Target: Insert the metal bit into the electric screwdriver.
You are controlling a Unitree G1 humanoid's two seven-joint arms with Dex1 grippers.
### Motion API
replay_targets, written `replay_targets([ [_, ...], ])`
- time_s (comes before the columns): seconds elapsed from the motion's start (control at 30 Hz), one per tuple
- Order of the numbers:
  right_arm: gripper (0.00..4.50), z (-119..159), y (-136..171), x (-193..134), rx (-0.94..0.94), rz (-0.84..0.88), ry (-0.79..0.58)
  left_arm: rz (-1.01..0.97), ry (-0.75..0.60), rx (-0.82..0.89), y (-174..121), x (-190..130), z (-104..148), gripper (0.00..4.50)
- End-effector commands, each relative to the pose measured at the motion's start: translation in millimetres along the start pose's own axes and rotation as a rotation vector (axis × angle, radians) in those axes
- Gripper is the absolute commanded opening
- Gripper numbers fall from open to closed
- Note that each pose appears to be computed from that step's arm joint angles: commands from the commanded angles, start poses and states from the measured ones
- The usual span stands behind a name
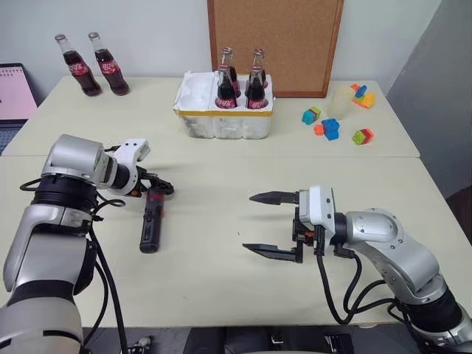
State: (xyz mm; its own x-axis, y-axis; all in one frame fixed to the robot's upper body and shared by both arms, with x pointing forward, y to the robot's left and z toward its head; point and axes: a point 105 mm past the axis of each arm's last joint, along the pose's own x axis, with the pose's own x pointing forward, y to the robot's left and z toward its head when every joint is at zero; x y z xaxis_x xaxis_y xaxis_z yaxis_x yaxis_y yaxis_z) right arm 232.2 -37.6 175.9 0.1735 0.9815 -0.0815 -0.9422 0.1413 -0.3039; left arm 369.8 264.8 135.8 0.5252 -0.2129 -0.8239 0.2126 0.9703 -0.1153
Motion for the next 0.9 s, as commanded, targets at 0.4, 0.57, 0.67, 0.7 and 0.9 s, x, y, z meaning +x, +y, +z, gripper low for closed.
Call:
replay_targets([
  [0.4,4.5,11,8,-5,-0.051,0.007,-0.006,0.004,0.064,0.0,0,16,-15,1.71],
  [0.57,4.5,12,6,-7,-0.056,0.006,-0.001,-0.036,-0.027,0.08,-5,10,2,1.67],
  [0.67,4.5,13,4,-11,-0.06,0.006,0.004,-0.054,-0.114,0.152,-13,5,19,1.67],
  [0.7,4.5,15,4,-13,-0.062,0.005,0.006,-0.079,-0.171,0.167,-20,-1,31,1.67],
  [0.9,4.5,23,0,-24,-0.07,-0.017,0.015,-0.247,-0.566,0.367,-71,-40,79,1.65],
])
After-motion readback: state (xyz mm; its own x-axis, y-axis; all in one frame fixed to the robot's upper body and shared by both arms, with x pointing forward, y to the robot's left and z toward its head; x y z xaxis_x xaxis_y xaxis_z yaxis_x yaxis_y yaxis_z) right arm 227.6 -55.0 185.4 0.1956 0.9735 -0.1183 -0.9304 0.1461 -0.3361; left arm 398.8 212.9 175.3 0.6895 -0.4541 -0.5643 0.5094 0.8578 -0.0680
